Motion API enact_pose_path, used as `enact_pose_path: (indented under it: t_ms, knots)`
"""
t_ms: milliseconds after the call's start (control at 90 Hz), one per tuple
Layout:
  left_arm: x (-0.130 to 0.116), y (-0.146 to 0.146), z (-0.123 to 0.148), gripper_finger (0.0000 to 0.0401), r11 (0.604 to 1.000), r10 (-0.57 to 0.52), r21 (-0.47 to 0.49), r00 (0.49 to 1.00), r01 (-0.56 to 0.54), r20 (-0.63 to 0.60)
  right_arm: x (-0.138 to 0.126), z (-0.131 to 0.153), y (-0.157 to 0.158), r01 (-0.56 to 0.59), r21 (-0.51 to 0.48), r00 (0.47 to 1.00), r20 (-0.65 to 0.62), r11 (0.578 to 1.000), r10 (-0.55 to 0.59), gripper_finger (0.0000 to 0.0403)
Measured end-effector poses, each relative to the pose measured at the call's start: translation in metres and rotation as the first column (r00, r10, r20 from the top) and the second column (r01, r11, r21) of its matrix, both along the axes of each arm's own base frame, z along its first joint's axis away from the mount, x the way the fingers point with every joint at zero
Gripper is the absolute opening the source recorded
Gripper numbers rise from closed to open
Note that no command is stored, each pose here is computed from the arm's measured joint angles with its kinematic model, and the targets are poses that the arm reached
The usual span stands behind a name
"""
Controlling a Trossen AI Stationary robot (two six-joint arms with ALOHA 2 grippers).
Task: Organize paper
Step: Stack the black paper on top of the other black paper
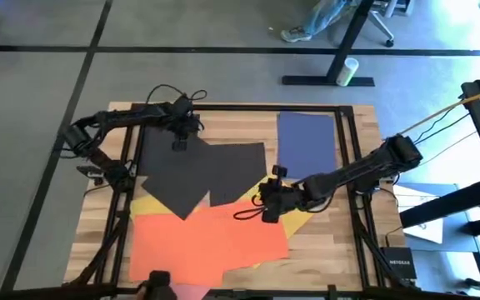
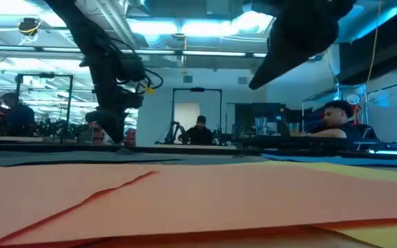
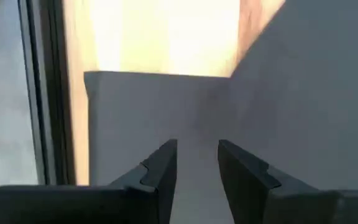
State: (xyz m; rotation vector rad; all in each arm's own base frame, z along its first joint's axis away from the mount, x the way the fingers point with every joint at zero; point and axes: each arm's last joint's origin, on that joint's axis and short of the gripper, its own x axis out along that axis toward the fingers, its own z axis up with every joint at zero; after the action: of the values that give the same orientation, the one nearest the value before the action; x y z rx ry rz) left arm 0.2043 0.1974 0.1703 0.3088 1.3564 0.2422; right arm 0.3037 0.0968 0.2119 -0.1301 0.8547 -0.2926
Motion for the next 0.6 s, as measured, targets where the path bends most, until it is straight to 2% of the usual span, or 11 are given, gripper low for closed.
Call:
enact_pose_path:
  t_ms: [133,233,344,600]
  knots:
    - [0.01,0.008,0.001,0.0102,0.997,-0.009,-0.076,0.998,0.014,0.058,0.0,0.0,0.0,0.0,-0.002,1.0,0.002,1.0,0.0,0.0099]
    - [0.016,0.013,-0.007,0.0102,0.989,-0.002,-0.147,1.0,0.001,-0.008,0.0,0.0,0.0,0.0,-0.003,1.0,0.001,1.0,0.0,0.0099]
    - [0.02,0.019,-0.014,0.0102,0.993,0.004,-0.117,0.995,-0.016,-0.099,0.0,0.0,0.0,-0.001,-0.003,1.0,0.0,1.0,0.001,0.0099]
    - [0.02,0.019,-0.017,0.0102,0.987,-0.034,-0.159,0.992,0.014,-0.125,0.0,0.0,0.0,-0.001,-0.005,1.0,-0.003,1.0,0.001,0.0099]
